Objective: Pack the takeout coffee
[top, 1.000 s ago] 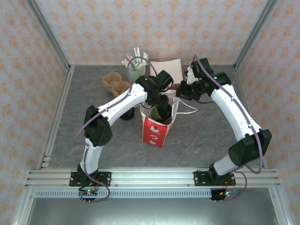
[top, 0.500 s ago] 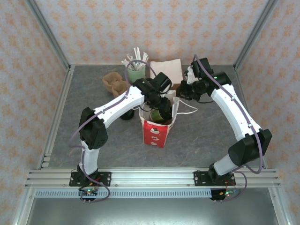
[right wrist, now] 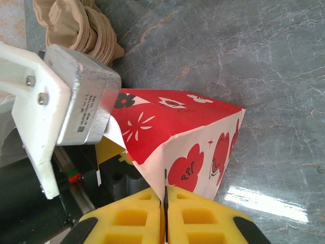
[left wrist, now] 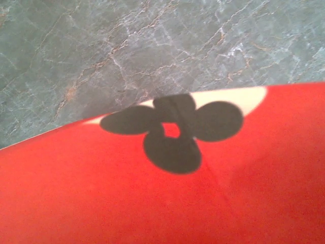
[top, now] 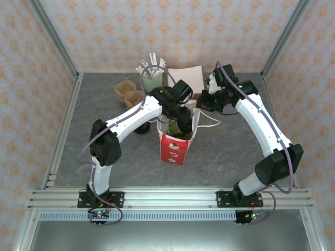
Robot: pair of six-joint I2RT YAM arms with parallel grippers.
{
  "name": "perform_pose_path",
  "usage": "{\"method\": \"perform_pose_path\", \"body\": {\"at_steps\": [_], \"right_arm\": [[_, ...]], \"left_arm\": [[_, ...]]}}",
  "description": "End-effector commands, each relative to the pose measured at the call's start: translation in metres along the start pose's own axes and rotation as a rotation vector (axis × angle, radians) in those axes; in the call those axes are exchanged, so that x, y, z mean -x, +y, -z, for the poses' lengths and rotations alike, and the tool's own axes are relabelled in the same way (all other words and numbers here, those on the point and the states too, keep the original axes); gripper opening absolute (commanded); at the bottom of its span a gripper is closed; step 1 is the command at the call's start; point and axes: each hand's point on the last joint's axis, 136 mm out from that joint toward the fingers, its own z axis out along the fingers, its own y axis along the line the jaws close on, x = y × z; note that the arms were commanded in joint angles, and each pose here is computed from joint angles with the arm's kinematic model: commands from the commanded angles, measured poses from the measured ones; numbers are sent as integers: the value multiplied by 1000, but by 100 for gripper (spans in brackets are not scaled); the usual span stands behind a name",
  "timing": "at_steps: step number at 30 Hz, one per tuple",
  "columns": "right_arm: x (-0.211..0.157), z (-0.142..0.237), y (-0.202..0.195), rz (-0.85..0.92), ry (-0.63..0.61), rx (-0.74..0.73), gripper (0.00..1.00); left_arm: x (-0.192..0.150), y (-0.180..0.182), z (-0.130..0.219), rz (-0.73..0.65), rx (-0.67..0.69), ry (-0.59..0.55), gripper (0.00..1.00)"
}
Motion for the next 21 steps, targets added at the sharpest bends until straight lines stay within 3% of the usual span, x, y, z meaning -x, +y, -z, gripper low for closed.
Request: {"method": "perform_pose_path", "body": {"at_steps": [1,10,21], "right_arm": [[9,6,3,0,-27,3,11],[6,8,0,8,-19,-12,11],[3,11,-2,20,-14,-23,11]], "left_arm": [[-15,13,-7,-16,96,58,45],[-31,42,4,1,197,93,44],[-24,76,11,166,248,60,30]]}}
